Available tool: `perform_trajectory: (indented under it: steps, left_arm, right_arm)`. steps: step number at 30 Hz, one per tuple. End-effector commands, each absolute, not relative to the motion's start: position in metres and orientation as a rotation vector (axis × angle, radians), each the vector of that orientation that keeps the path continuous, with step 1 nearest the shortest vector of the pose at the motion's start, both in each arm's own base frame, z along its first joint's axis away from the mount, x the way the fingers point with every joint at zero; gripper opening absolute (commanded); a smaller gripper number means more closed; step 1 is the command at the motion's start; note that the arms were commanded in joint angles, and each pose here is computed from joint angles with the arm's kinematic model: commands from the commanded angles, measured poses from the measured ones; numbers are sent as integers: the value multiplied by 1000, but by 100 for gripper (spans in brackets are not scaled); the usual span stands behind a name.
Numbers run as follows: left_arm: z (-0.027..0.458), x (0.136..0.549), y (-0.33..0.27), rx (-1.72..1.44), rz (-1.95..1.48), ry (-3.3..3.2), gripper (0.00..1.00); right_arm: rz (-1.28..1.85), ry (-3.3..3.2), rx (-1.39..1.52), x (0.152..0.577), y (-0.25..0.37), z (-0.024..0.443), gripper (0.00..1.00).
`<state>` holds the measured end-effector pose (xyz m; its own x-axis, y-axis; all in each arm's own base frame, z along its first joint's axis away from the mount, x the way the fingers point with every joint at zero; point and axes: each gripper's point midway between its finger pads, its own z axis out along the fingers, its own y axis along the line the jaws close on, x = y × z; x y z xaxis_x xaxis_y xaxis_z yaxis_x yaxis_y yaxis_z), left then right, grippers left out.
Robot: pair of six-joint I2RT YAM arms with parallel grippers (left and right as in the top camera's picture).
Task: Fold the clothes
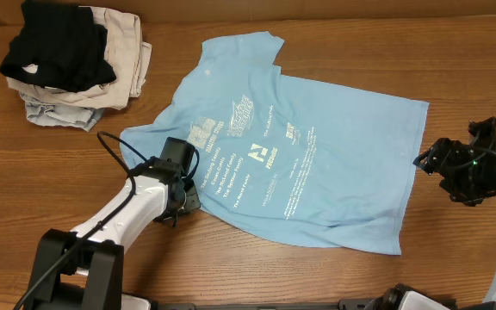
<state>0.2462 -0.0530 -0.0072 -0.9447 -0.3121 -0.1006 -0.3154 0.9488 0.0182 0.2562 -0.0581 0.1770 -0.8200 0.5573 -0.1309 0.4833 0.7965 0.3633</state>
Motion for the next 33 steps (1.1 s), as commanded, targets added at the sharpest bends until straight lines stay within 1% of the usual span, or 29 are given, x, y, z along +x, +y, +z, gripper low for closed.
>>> perform_trajectory:
  steps: [1,4,7,11,15,17,21,25,29,31,32,33]
  left_arm:
    - [-28,214,-35,-493,227,3139,4]
    - [3,223,-35,-458,286,3183,4]
    - [51,238,-28,-430,395,3185,4]
    - [114,260,-33,-312,376,3177,4]
    - [156,278,-38,-245,327,3120,4]
    - [168,286,-40,-211,304,3091,4]
    - [175,299,-39,-191,305,3033,4]
    - [176,306,-41,-194,288,3006,4]
    - [176,315,-43,-198,268,2973,4]
    - [177,322,-45,-201,251,2944,4]
    - [177,325,-46,-202,245,2935,4]
    - [178,326,-46,-203,241,2928,4]
  right_arm:
    - [451,2759,796,256,-58,177,75]
    - [453,2763,799,255,-58,177,74]
    - [458,2772,811,252,-56,176,73]
    - [469,2796,826,246,-53,175,73]
    - [484,2829,847,237,-49,174,73]
    - [495,2853,862,231,-46,173,72]
    - [523,2893,925,219,-40,171,72]
    - [615,2949,971,204,-26,159,67]
    - [778,2993,1013,189,-3,135,57]
    - [862,3024,1026,180,13,119,50]
    - [906,3016,1048,180,20,115,49]
    - [932,3008,1061,180,26,112,45]
